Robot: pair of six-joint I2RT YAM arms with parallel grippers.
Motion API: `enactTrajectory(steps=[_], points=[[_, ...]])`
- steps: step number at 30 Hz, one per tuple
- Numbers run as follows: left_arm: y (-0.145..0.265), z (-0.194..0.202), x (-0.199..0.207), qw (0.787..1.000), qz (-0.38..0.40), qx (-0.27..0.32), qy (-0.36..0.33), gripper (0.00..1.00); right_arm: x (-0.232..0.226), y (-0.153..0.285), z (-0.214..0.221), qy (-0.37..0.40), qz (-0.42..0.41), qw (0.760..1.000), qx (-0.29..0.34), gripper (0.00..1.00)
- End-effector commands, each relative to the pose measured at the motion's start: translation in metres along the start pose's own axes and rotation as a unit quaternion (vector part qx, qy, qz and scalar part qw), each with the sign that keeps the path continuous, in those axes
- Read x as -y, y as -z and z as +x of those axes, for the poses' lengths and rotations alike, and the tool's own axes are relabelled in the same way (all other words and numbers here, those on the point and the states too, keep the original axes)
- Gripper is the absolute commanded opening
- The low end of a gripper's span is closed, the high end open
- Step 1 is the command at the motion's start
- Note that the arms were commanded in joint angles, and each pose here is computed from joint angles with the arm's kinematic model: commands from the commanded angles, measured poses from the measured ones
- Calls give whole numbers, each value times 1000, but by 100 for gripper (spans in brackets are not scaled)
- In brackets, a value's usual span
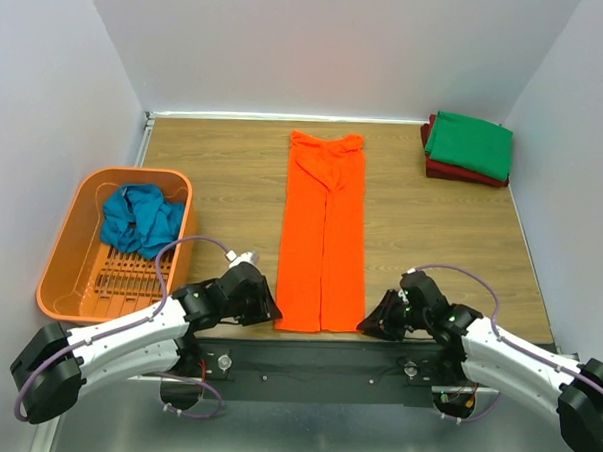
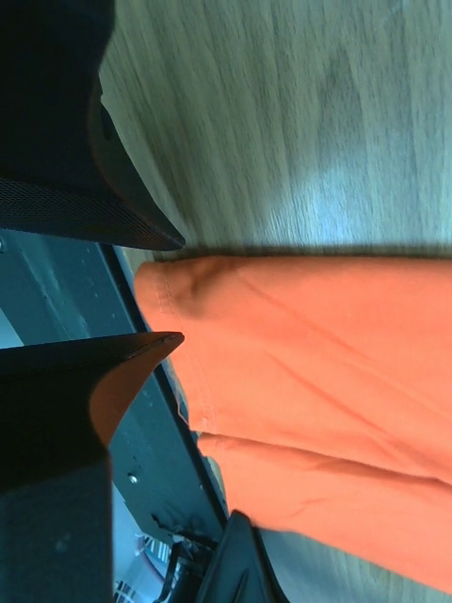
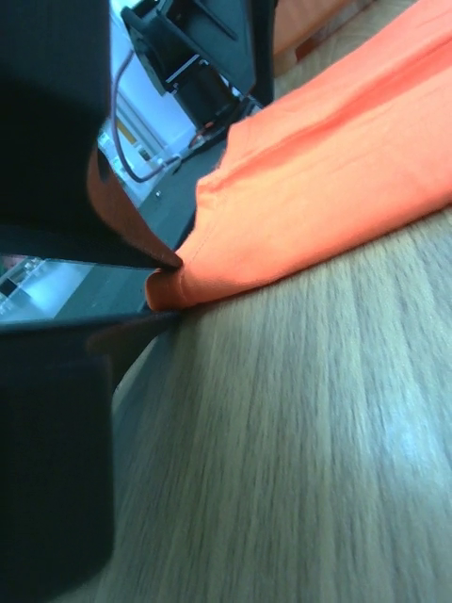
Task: Fold and stack the t-shirts
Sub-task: Fold the tshirt
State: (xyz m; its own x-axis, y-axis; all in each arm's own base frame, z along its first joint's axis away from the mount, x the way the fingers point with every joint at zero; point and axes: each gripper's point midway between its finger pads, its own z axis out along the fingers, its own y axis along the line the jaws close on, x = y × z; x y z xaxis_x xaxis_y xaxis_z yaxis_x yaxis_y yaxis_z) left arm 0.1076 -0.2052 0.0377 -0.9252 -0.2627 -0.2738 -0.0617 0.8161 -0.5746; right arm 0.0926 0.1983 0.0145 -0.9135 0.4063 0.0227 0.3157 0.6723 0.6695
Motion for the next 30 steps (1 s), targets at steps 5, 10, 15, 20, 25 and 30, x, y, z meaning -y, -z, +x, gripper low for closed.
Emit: enactTrajectory(steps=[5,10,15,20,25,30], points=[[-1,7,-13,999,-37,-20,-22,47,21,-3,0,3,32,999,6,22],[-6,11,-15,999,-35,-29,-26,47,18,-3,-1,7,26,1000,8,17],[-7,11,-6,999,-19,-29,-30,40,11,-1,-2,9,14,1000,11,14],[-8,12,-4,999,-12,-33,-35,34,1,2,-5,17,0,1000,14,13],[-10,13,4,998,5,-36,-41,24,-9,4,-8,31,-4,999,15,12],[-9,4,16,998,18,-24,-61,0,-17,5,-10,43,-8,999,17,11]])
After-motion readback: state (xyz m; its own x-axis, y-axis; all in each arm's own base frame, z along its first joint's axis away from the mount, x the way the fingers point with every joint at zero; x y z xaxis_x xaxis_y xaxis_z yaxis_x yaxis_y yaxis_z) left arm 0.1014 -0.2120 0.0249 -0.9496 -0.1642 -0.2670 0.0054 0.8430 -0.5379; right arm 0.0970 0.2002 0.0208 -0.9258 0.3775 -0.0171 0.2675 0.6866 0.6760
